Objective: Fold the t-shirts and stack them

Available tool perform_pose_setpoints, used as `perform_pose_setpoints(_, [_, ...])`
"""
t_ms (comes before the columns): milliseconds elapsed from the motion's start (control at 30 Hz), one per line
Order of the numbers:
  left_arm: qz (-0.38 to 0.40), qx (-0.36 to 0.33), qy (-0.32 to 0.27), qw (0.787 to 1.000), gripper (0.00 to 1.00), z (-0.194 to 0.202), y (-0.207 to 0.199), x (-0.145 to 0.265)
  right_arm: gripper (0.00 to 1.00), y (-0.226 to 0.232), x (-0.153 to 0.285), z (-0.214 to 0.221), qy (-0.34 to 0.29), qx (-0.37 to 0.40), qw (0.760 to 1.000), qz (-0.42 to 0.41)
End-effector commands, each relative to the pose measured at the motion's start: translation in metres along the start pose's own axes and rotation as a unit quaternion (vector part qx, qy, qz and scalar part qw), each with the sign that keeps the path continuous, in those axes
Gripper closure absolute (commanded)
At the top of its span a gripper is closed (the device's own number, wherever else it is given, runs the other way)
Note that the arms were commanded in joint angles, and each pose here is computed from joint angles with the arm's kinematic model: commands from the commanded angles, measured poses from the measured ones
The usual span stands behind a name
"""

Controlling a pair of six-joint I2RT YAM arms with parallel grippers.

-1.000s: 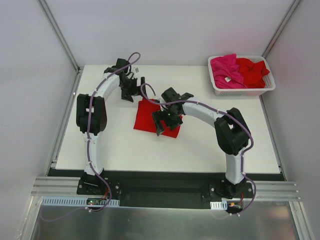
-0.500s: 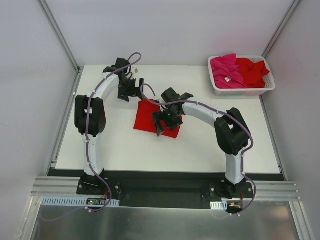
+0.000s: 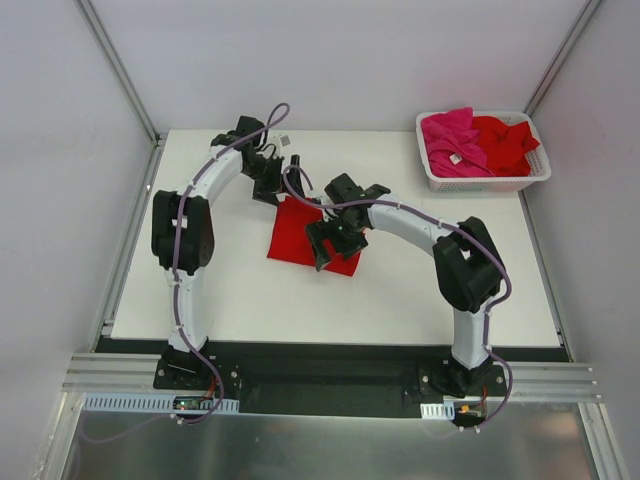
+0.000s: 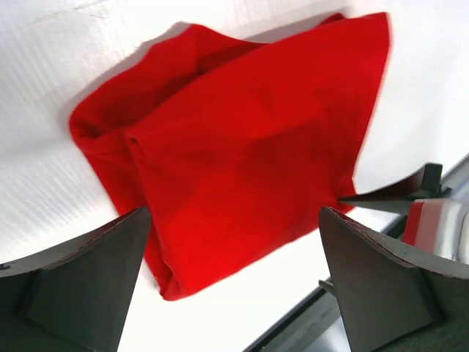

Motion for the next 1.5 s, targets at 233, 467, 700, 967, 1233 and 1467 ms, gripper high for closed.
perform_pose_setpoints(233, [0.07,0.053,-0.032,0.996,0.01,0.002,-0.019,0.041,0.04,0.009,0.065,-0.025,-0.127,0.026,0.99,0.047])
perform_pose_setpoints(467, [0.051,0.233,-0.174,0.955,0.01,0.017,0.049,0.113,0.04,0.013,0.054,-0.07,-0.137,0.06,0.987,0.057])
perform_pose_setpoints(700, [0.042,0.208,-0.249,0.945,0.01,0.043,0.034,0.16,0.04,0.013,0.005,-0.096,-0.107,0.07,0.99,0.066])
perform_pose_setpoints(967, [0.072,0.175,-0.259,0.947,0.01,0.063,0.012,0.172,0.04,0.0,-0.056,-0.073,-0.035,0.11,0.981,0.159])
perform_pose_setpoints(1233, [0.072,0.147,-0.263,0.951,0.01,0.074,0.001,0.172,0.04,-0.008,-0.069,-0.021,0.056,0.147,0.968,0.194])
perform_pose_setpoints(1467, [0.08,0.135,-0.269,0.95,0.01,0.066,-0.004,0.179,0.04,0.001,-0.047,0.048,0.133,0.159,0.957,0.203])
Point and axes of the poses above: each gripper's point midway between its finger pads, its own x axis back along the fingers, its own y axis along the line the jaws close on, z = x × y, the point moved 9 cm from there along x, back along the fingers, and after that the axes turned 2 degrees about x, right-handed, at the moved point
